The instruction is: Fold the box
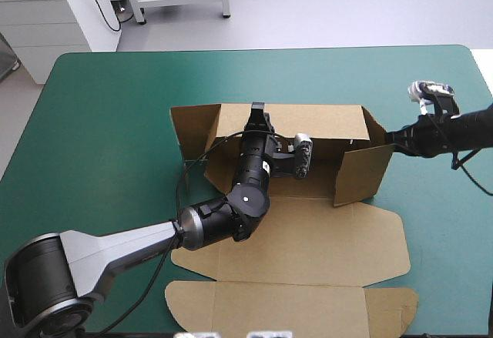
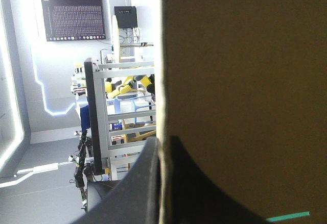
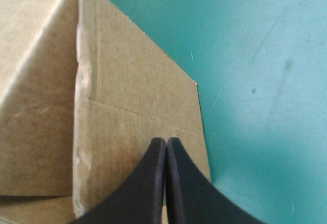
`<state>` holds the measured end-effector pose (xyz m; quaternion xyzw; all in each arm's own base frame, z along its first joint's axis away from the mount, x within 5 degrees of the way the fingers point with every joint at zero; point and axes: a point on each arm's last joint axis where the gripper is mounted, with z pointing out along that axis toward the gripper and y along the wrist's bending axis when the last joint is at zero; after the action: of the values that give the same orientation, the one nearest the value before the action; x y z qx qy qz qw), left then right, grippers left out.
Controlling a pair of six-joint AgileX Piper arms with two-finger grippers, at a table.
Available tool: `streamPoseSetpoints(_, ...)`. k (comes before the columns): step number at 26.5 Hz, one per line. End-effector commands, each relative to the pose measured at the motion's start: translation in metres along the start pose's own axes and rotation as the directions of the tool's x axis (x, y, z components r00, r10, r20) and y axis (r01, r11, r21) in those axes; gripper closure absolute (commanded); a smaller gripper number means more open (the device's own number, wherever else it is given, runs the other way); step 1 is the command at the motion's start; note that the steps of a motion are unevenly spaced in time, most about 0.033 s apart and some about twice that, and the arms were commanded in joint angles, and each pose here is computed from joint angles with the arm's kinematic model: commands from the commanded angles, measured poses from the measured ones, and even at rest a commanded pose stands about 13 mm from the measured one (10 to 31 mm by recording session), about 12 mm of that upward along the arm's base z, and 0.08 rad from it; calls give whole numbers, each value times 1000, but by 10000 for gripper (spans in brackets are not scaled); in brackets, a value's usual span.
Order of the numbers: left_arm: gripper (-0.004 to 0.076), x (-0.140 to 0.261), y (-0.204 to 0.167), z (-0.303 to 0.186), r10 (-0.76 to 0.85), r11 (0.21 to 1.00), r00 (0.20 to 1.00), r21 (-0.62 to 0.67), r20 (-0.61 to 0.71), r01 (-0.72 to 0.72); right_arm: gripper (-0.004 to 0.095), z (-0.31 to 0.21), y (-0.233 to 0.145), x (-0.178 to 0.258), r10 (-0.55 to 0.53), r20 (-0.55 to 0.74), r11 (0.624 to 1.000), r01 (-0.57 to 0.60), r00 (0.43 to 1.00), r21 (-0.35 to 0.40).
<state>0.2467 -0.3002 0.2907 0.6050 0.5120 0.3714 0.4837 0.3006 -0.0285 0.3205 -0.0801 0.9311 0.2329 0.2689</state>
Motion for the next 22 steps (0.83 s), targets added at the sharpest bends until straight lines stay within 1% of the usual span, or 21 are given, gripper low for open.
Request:
streamPoseSetpoints(1,731,0,23,-11,-31,997,999,-70,20,32,927,-7,15,26,-192,201,981,184,961,57)
streamPoseSetpoints(2,731,0,23,-11,-31,997,999,-70,20,32,927,-5,17,34,-232,234,973,221,944,70)
streamPoseSetpoints(3,731,0,23,-11,-31,997,999,-70,20,32,927,-2,20,47,-282,295,959,265,913,96)
streamPoseSetpoints(5,731,0,23,-11,-31,997,999,-69,21,32,927,2,23,64,-327,332,945,306,885,115)
streamPoseSetpoints(8,731,0,23,-11,-31,997,999,-69,21,32,918,3,27,69,-369,345,929,355,863,106)
streamPoseSetpoints(10,731,0,23,-11,-31,997,999,-69,21,32,876,3,31,70,-388,334,919,386,859,75)
streamPoseSetpoints(12,731,0,23,-11,-31,997,999,-70,19,32,798,3,33,72,-410,313,908,417,857,48)
streamPoseSetpoints(13,731,0,23,-11,-31,997,999,-70,19,32,736,3,34,73,-419,297,903,428,858,37)
streamPoseSetpoints(15,731,0,23,-11,-31,997,999,-70,19,32,593,3,34,73,-416,282,904,427,865,23)
streamPoseSetpoints(16,731,0,23,-11,-31,997,999,-70,19,32,502,4,33,73,-404,279,909,416,871,20)
streamPoseSetpoints(17,731,0,23,-11,-31,997,999,-70,21,32,413,4,33,73,-406,279,909,417,870,21)
streamPoseSetpoints(19,731,0,23,-11,-31,997,999,-70,21,32,271,3,33,73,-419,281,903,429,863,31)
streamPoseSetpoints(20,731,0,23,-11,-31,997,999,-70,21,32,231,3,32,72,-433,283,897,440,856,44)
streamPoseSetpoints(22,731,0,23,-11,-31,997,999,-70,21,32,214,3,32,71,-441,292,894,444,849,59)
